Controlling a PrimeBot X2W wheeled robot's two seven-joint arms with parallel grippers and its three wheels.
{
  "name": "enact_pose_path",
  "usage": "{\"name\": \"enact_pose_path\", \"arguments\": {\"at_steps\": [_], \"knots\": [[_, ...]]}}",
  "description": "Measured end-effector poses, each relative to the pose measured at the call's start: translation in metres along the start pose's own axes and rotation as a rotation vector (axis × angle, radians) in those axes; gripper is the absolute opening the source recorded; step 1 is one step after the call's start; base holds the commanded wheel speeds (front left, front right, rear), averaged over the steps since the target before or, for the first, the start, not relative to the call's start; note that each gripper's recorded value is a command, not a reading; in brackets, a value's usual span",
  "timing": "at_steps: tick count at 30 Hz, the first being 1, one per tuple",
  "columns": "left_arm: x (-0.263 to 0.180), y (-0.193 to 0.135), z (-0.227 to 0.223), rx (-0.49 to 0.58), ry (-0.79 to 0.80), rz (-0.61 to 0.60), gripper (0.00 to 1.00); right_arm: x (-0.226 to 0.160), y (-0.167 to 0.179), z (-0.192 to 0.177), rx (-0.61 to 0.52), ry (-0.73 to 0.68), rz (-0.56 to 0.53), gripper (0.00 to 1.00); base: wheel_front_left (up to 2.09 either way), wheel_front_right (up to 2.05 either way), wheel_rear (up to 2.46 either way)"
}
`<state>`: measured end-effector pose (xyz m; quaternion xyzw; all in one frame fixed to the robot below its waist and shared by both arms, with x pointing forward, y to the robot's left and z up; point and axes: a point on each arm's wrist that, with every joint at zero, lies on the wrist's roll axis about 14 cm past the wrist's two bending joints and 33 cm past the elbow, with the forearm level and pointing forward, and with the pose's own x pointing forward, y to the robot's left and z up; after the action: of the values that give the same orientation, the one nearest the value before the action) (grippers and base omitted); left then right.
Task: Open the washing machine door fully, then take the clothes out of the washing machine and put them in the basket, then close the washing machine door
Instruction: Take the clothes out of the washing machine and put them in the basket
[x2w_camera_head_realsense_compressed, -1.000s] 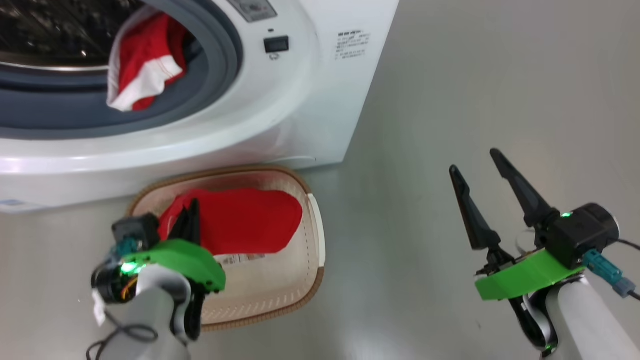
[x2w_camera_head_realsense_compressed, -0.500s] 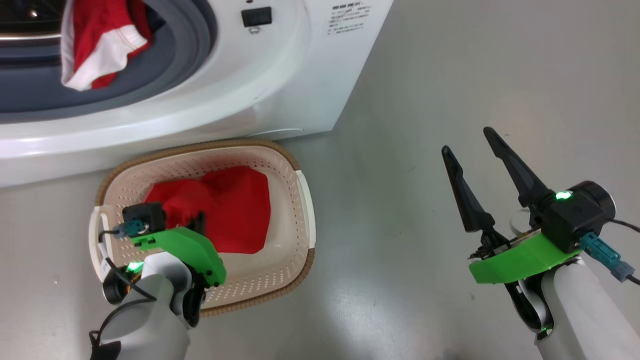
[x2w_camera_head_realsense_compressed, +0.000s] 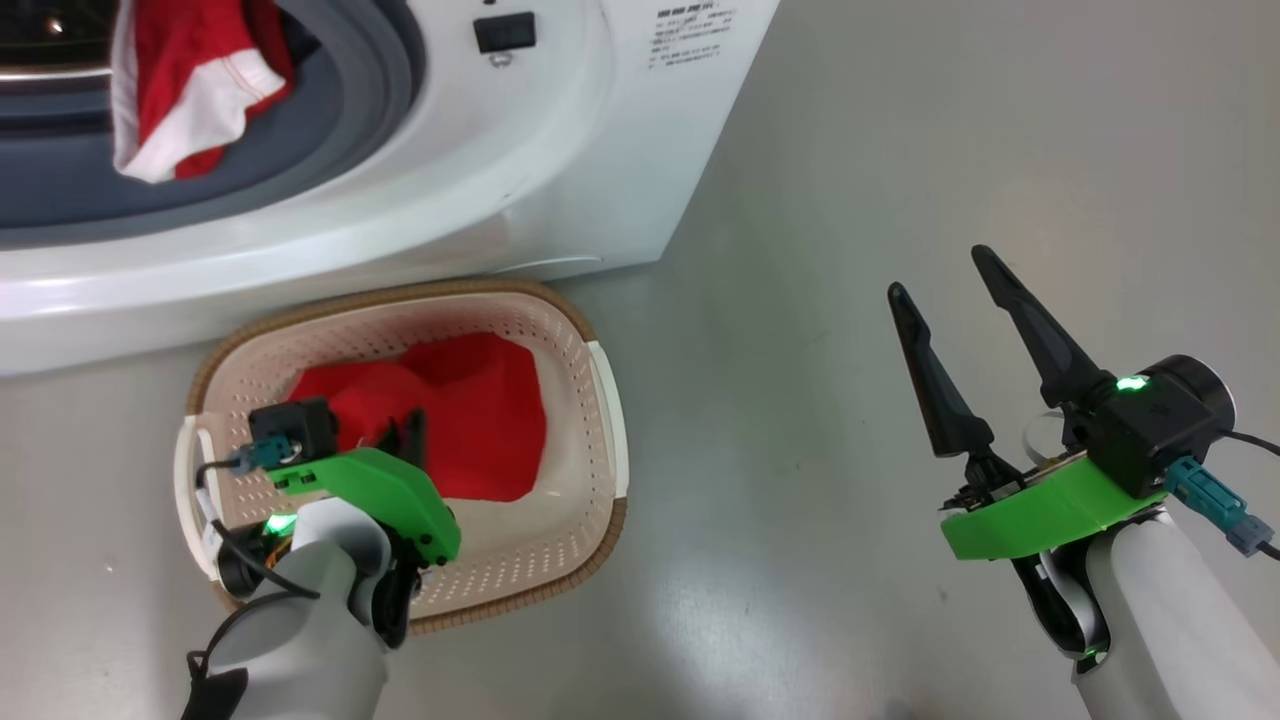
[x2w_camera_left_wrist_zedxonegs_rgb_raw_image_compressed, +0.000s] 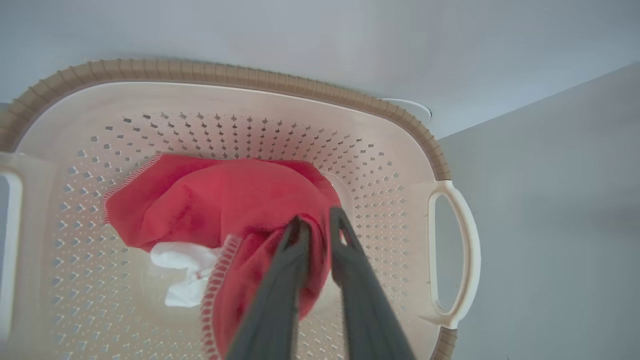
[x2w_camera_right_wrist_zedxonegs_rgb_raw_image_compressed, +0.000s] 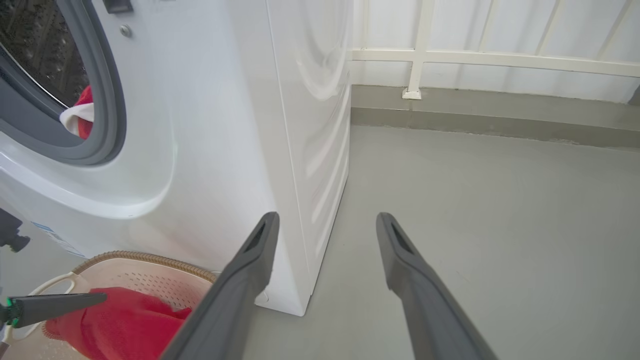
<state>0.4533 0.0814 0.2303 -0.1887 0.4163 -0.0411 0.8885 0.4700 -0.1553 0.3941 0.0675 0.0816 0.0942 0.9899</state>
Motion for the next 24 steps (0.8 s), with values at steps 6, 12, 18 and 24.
{"name": "enact_pose_path", "arguments": {"at_steps": [6,12,18,24], "knots": [[-0.011,-0.006,0.021,0.014,-0.08,-0.017,1.0,-0.001,0.002,0.019,-0.004,-0.046,0.001,1.0,0.0,0.0,0.0],[-0.029,-0.014,0.053,0.031,-0.196,-0.052,1.0,-0.006,0.005,0.039,-0.009,-0.095,0.002,1.0,0.0,0.0,0.0],[-0.059,-0.024,0.069,0.056,-0.305,-0.102,1.0,-0.025,0.002,0.049,-0.007,-0.112,-0.022,1.0,0.0,0.0,0.0],[-0.102,-0.022,0.094,0.054,-0.457,-0.113,1.0,-0.046,0.004,0.061,0.005,-0.141,-0.04,1.0,0.0,0.0,0.0]]}}
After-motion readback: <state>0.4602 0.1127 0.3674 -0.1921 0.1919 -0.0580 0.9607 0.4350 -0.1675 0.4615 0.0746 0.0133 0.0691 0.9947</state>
